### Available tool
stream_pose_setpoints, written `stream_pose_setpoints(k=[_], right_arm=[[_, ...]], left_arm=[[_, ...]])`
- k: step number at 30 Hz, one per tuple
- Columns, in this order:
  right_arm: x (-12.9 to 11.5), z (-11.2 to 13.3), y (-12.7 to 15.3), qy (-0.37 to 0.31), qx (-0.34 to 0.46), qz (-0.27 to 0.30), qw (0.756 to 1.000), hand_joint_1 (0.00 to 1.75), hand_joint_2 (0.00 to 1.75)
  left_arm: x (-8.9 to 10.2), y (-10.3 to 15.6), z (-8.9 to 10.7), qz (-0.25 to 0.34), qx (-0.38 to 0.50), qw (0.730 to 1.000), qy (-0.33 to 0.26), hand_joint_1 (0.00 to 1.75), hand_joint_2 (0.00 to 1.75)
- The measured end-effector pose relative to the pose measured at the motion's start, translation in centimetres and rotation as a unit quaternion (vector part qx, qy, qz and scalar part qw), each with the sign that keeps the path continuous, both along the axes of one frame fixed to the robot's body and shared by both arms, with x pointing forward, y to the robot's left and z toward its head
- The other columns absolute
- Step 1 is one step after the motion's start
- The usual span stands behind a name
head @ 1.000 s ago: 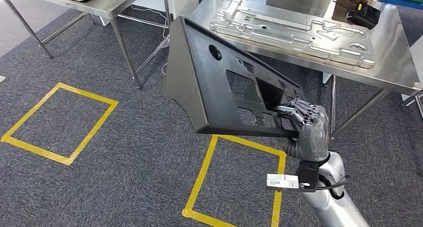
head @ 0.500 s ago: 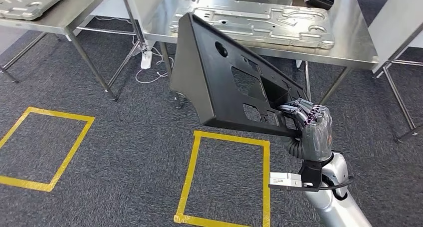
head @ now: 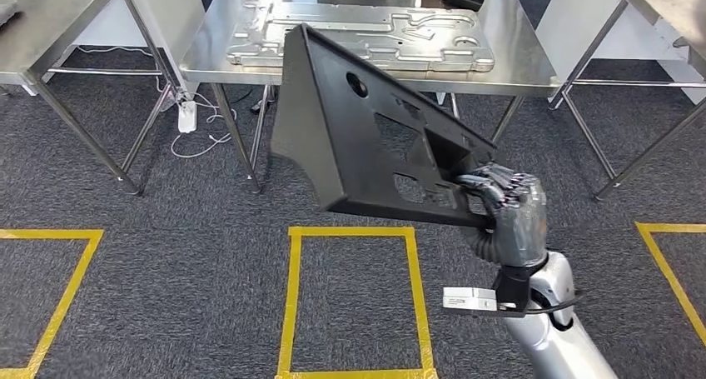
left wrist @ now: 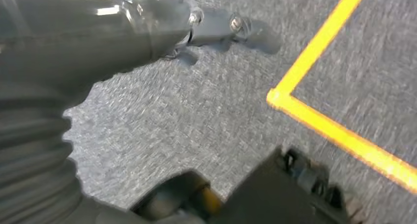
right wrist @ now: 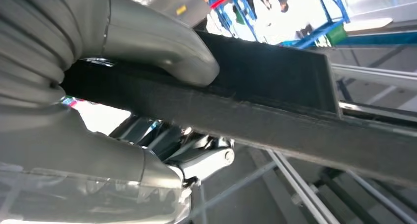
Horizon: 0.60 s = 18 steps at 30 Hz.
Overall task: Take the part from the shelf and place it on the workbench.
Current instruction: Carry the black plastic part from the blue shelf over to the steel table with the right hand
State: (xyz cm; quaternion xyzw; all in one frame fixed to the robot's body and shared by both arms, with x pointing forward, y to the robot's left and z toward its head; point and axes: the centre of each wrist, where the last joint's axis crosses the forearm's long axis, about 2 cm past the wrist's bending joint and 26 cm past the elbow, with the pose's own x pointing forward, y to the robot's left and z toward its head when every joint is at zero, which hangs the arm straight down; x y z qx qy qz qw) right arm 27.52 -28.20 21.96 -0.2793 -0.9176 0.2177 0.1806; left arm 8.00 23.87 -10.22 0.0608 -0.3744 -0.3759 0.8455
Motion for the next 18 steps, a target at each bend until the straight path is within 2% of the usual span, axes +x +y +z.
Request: stream_pose_setpoints(k=[18], right_arm=[[0.06, 0.04, 0.14, -0.004, -0.01, -0.002, 1.0, 1.75, 1.75]], left_arm=[[0.2, -0.19, 0.0, -0.005, -0.024, 0.999, 0.033, 0.0, 1.75]])
